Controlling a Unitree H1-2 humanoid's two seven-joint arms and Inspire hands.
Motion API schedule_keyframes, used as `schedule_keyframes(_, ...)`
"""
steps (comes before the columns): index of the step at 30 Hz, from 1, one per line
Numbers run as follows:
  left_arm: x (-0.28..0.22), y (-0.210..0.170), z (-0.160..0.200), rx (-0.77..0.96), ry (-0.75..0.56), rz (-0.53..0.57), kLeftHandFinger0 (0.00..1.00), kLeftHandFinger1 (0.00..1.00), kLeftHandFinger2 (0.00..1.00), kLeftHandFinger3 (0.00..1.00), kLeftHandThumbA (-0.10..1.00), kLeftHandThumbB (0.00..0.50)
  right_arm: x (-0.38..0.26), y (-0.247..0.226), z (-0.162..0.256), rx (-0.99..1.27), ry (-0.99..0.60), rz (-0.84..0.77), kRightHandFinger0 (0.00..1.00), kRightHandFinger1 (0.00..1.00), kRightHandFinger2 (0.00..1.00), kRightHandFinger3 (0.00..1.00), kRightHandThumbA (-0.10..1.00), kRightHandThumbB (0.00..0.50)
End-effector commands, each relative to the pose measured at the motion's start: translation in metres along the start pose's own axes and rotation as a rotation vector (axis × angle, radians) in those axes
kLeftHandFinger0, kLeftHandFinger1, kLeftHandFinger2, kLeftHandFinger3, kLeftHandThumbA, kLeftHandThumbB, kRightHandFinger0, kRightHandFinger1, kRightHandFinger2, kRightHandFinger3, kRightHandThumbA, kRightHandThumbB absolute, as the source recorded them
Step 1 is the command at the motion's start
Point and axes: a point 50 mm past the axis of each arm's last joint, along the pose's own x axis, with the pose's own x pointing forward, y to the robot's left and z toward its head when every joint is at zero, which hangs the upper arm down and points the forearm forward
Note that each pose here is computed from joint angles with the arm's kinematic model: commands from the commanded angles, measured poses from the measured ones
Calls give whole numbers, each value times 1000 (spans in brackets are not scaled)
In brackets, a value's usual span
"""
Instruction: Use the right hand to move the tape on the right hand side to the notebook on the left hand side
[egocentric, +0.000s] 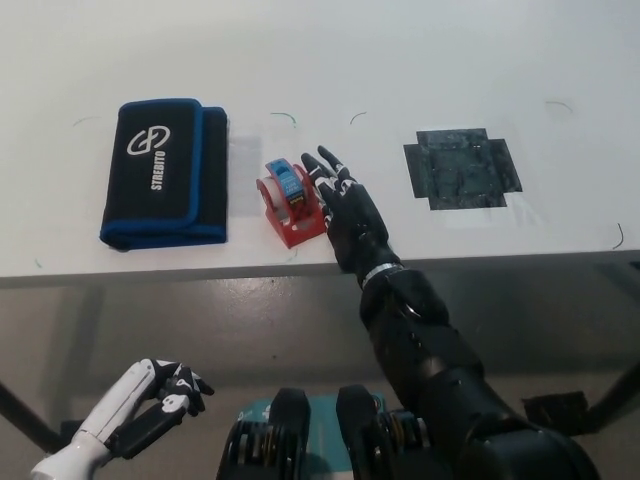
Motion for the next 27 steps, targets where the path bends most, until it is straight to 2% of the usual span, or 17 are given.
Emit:
schedule_keyframes(1,0,13,12,41,-34,18,405,430,544,690,680,123,-1,-14,6,-41,0,11,1000,1000,1000,1000,841,492)
schedule_keyframes(2,0,13,11,41,-37,15,406,428,540,688,678,128,-3,-23,13,-51,-31,12,1000,1000,1000,1000,859,484)
schedule_keyframes(4,2,14,12,40,-38,10,406,427,535,682,670,132,-6,-40,27,-61,-91,7,1000,1000,1000,1000,831,500)
schedule_keyframes(6,6,11,12,37,-42,0,405,425,532,680,668,133,-11,-52,37,-82,-122,2,1000,1000,1000,1000,841,484)
schedule_keyframes(8,5,12,10,40,-36,-1,392,417,525,674,676,135,-29,-69,61,-90,-199,10,1000,1000,1000,1000,802,477)
schedule_keyframes(10,5,12,9,43,-38,-1,382,414,523,673,679,131,-40,-73,72,-123,-218,4,1000,1000,1000,1000,816,491)
schedule_keyframes(11,4,13,9,48,-35,-6,373,411,521,672,683,123,-58,-84,84,-213,-264,0,1000,1000,1000,1000,850,470)
schedule_keyframes(12,4,13,9,53,-36,-9,372,410,519,672,695,121,-72,-90,93,-251,-296,5,1000,1000,1000,1000,843,424)
schedule_keyframes(13,5,15,9,61,-37,-13,372,410,518,671,699,121,-86,-95,103,-284,-329,12,1000,1000,1000,1000,836,409)
schedule_keyframes(15,5,15,10,59,-30,-12,383,418,523,674,703,127,-108,-104,116,-339,-354,3,1000,1000,1000,1000,842,480)
schedule_keyframes(16,6,16,11,59,-24,-13,389,422,526,677,705,125,-123,-109,124,-376,-371,-4,1000,1000,1000,1000,846,491)
schedule_keyframes(17,7,16,11,58,-22,-12,393,423,527,678,706,130,-131,-112,129,-402,-378,-3,1000,1000,1000,1000,872,489)
schedule_keyframes(22,7,17,10,62,-25,-7,386,413,521,675,690,127,-189,-120,149,-506,-465,18,1000,1000,1000,1000,812,492)
schedule_keyframes(23,6,17,11,61,-24,-8,385,414,521,676,690,126,-203,-122,147,-529,-476,18,1000,1000,1000,1000,797,482)
schedule_keyframes(24,5,17,10,61,-17,-6,385,415,523,678,693,130,-212,-123,143,-564,-474,10,1000,1000,1000,1000,813,499)
schedule_keyframes(27,7,18,9,66,-21,-4,380,412,521,679,699,135,-244,-128,126,-617,-450,-10,1000,1000,1000,1000,769,500)
